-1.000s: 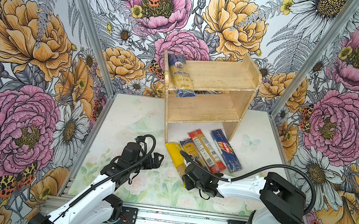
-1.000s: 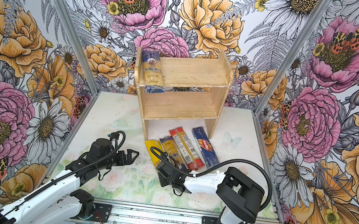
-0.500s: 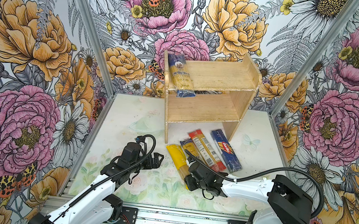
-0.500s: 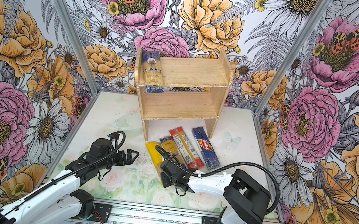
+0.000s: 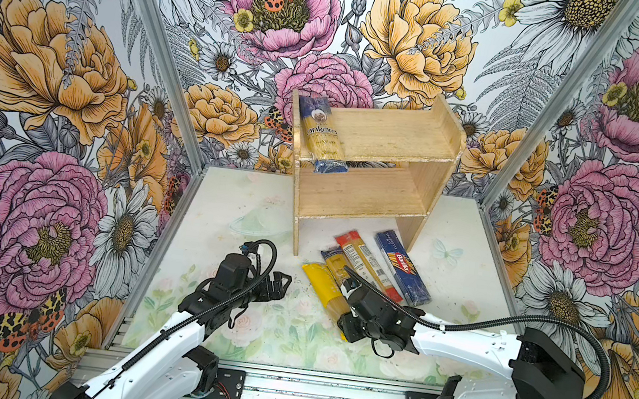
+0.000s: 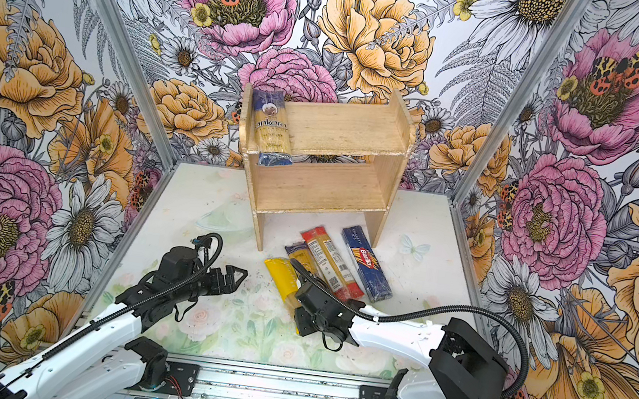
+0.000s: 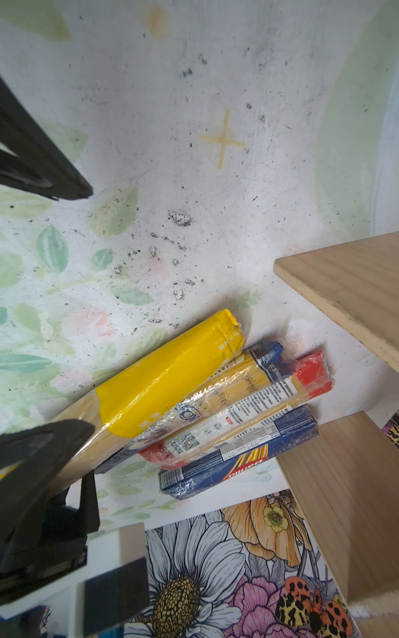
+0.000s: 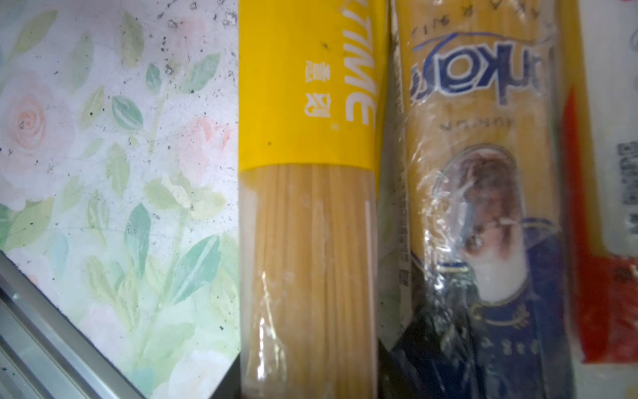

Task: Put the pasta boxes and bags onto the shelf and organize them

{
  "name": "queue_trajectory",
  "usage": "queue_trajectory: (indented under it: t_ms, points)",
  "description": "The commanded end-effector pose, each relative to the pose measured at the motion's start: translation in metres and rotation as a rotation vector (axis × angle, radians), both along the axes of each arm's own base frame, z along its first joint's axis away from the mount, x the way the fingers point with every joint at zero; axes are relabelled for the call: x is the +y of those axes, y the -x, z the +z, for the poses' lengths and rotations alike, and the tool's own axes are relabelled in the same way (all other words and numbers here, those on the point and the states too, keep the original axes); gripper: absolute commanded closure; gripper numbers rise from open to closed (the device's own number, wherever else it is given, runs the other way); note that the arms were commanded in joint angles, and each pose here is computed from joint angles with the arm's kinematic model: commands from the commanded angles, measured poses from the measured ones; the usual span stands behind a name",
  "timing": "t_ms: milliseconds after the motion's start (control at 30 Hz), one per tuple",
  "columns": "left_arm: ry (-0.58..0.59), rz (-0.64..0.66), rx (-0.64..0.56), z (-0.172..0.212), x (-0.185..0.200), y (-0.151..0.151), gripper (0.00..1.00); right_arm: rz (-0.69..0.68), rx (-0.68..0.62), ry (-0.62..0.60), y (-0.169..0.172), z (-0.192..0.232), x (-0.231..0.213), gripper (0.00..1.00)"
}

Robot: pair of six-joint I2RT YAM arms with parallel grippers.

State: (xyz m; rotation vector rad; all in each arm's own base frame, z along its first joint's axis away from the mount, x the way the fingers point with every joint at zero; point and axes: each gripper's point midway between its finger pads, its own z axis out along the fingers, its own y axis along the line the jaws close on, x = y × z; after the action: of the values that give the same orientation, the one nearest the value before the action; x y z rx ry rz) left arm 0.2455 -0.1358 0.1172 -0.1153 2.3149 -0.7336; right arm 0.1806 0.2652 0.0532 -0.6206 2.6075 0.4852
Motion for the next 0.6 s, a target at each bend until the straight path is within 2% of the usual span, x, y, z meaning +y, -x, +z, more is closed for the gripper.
queue_trajectory:
  t_ms: [0, 300, 567]
  points:
    - [-0.007, -0.001, -0.007, -0.002, 0.001, 0.000, 0.01, -0.054, -0.035, -0.061, -0.009, 0.023, -0.001, 1.00]
    - [-0.012, -0.004, -0.006, -0.004, 0.000, -0.001, 0.01, -0.043, -0.039, -0.053, -0.012, 0.030, -0.003, 1.00]
    - [-0.012, -0.006, -0.004, -0.006, 0.000, -0.001, 0.01, -0.016, -0.107, -0.059, -0.020, 0.049, -0.001, 1.00]
